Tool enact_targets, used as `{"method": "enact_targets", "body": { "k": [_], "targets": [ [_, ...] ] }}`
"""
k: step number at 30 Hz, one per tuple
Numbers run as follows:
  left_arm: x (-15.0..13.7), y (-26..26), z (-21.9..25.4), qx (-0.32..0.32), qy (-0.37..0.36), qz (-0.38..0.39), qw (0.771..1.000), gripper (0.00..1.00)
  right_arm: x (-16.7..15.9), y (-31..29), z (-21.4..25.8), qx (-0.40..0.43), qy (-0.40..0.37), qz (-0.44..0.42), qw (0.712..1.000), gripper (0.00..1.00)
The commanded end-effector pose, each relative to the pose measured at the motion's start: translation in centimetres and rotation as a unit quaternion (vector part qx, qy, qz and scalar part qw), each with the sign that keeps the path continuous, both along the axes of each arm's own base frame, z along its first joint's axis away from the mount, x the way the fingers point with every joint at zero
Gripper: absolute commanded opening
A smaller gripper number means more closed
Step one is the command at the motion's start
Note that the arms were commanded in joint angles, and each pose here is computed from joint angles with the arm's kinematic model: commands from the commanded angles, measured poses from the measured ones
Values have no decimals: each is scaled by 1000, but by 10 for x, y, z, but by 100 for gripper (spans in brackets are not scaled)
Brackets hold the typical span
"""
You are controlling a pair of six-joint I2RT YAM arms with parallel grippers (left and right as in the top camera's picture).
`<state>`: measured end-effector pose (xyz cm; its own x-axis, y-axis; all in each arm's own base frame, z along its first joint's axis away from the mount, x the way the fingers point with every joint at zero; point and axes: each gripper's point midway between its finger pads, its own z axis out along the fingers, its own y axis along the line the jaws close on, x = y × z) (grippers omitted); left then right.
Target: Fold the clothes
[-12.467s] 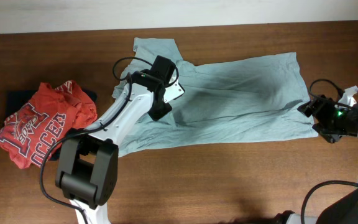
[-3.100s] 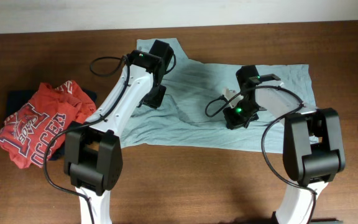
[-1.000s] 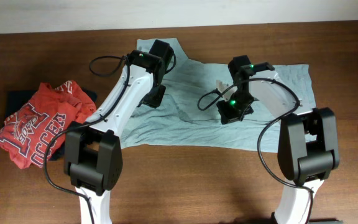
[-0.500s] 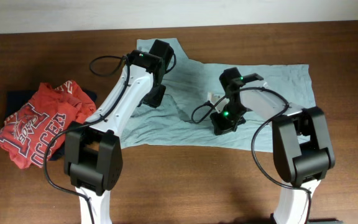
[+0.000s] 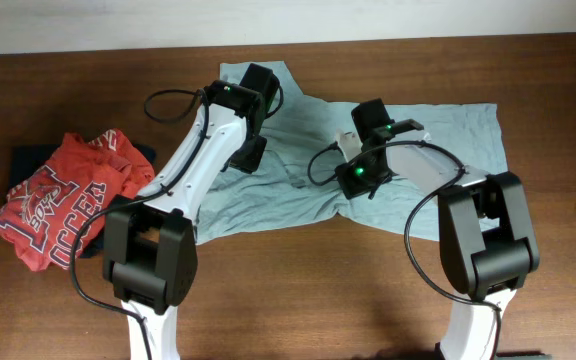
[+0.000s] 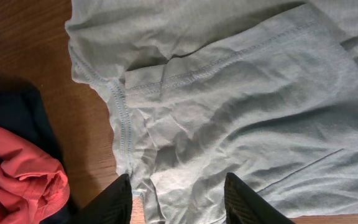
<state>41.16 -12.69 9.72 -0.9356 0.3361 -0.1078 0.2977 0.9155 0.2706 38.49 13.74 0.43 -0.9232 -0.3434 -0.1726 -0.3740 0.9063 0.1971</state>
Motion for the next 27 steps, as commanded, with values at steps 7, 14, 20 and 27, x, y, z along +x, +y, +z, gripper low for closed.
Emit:
{"method": "enact_targets", "body": {
  "k": [7,14,20,27],
  "targets": [
    [5,0,3,6,-6,-7,1000,48,22,-11,23,-41,-24,-28,998,4],
    [0,-3,1,-2,13,-32,999,48,16,-27,22,-82,-11,-55,995,4],
    [-26,-30,-11,-84,78,-54,992,48,-32,-39,26,-112,88,-47,989,4],
    [-52,-32,-59,-103,122,-51,986,47,-61,-46,33,-118,152,-87,978,4]
  ]
}}
